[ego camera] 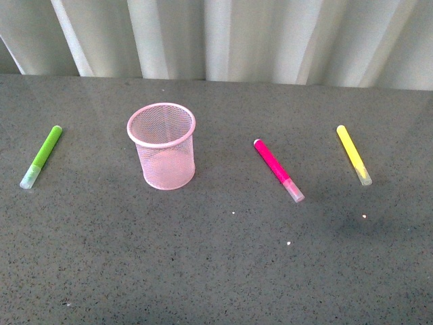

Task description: Insert purple and pink pens into pink cup

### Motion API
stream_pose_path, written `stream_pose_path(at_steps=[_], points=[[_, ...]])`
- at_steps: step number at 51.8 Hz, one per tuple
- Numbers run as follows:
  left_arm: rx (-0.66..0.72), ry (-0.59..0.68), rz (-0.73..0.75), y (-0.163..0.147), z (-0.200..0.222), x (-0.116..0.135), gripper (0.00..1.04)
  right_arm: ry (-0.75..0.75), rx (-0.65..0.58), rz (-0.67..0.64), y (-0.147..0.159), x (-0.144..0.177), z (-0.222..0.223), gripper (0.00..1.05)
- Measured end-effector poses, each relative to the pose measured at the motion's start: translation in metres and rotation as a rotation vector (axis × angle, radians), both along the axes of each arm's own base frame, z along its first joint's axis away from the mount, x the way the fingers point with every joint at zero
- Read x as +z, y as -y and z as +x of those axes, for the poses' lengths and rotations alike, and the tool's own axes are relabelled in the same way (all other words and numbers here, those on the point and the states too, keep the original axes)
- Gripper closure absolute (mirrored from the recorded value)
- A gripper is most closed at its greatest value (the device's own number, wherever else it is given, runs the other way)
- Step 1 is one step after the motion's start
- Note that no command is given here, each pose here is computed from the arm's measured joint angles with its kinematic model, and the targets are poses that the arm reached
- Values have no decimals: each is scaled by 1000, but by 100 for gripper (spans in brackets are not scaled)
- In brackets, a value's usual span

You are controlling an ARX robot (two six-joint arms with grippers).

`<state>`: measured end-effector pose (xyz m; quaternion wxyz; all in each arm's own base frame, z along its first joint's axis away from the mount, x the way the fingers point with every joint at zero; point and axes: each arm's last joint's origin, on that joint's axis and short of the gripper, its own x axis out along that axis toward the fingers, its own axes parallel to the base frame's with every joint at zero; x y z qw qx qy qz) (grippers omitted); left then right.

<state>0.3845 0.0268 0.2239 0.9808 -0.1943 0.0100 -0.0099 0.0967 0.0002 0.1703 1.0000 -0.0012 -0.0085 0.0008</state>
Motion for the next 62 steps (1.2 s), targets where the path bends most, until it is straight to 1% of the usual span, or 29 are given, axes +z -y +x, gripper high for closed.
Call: stream_pose_path(at_steps=[3,4,6,10,14,19,26,34,39,52,62], points=[[-20,51,-86,18,-8,-13,92,0,0,0,0,0,0,7],[-24,59,-111,26,-11,-21,92,0,0,0,0,0,0,7],[-32,62,-151,39,-14,-38,92,0,0,0,0,0,0,7],[-58,46,-194,60,-19,-63,92,0,0,0,0,0,0,7],[-91,43,-203,78,-21,-75,92,0,0,0,0,0,0,7],[-146,56,-212,93,-24,-79,92,0,0,0,0,0,0,7],[-165,42,-219,99,-27,-83,92,0,0,0,0,0,0,7],[-189,-21,-235,105,-34,-103,92,0,0,0,0,0,0,7],[-188,-43,-240,107,-33,-110,92,0,0,0,0,0,0,7],[-169,-60,-234,109,-19,-124,92,0,0,0,0,0,0,7],[-154,-66,-225,103,-10,-131,92,0,0,0,0,0,0,7]])
